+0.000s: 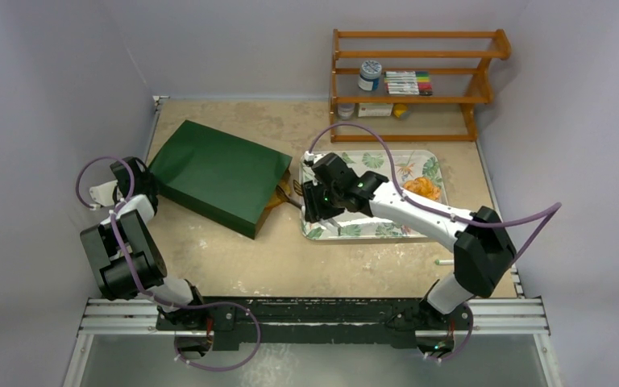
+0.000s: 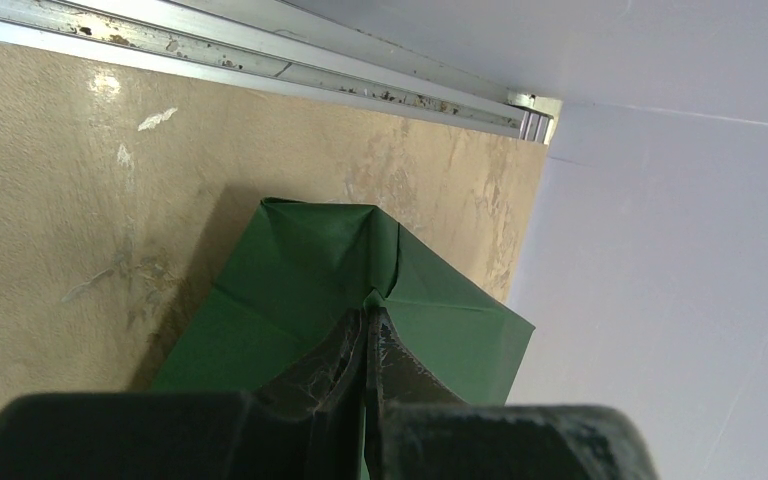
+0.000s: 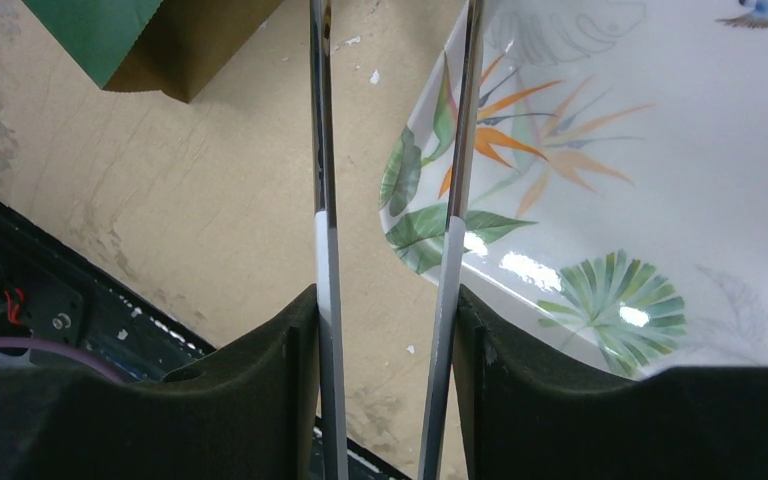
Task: Take the fake bread out of the paper bag
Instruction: Take out the fake bread from the paper bag.
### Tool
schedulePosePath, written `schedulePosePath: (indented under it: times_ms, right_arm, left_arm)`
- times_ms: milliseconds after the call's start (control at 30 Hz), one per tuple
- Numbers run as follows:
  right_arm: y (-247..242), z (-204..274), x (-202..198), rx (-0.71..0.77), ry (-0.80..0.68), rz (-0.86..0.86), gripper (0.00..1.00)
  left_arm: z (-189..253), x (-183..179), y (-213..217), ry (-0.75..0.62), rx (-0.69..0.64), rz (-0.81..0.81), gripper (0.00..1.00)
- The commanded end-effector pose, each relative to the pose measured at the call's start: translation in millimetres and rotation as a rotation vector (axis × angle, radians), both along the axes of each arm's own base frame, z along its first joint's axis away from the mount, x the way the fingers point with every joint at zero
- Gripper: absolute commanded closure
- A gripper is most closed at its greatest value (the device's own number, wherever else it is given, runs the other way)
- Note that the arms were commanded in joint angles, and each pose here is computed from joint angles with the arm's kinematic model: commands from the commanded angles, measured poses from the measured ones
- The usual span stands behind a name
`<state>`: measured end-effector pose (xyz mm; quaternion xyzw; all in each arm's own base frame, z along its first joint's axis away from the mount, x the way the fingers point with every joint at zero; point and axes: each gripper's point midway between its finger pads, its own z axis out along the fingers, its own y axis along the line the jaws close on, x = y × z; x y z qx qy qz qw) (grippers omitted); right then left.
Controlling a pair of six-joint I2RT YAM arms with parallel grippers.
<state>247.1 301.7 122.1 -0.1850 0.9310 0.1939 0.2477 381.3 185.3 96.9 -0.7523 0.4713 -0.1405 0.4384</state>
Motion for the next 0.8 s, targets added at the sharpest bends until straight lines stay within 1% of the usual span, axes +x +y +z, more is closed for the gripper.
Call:
schedulePosePath:
  times_ms: [0,133,367,633,767]
  right_arm:
    - [10.4,9.2,0.4,0.063,-0.015,0.032,0.51]
    - [19.4,5.4,2.6,0.074,-0.005,0.062,0.51]
    - [24.2,-2.2,15.6,0.045,0.0,0.055,0.51]
    - [30.9,-9.4,26.4,0.075,0.021,0.086,0.49]
    - [36.2,-16.3,28.9,0.068,0.034,0.106,0.49]
  left_arm:
    - [8.0,0.5,8.4,-0.027,0.034,0.019,1.0]
    - [7.6,0.1,8.1,-0.027,0.033,0.02,1.0]
    - [5.3,0.2,8.7,-0.023,0.034,0.021,1.0]
    - [-1.2,1.4,8.5,-0.017,0.03,0.015,1.0]
    - [-3.0,1.7,8.3,-0.014,0.029,0.013,1.0]
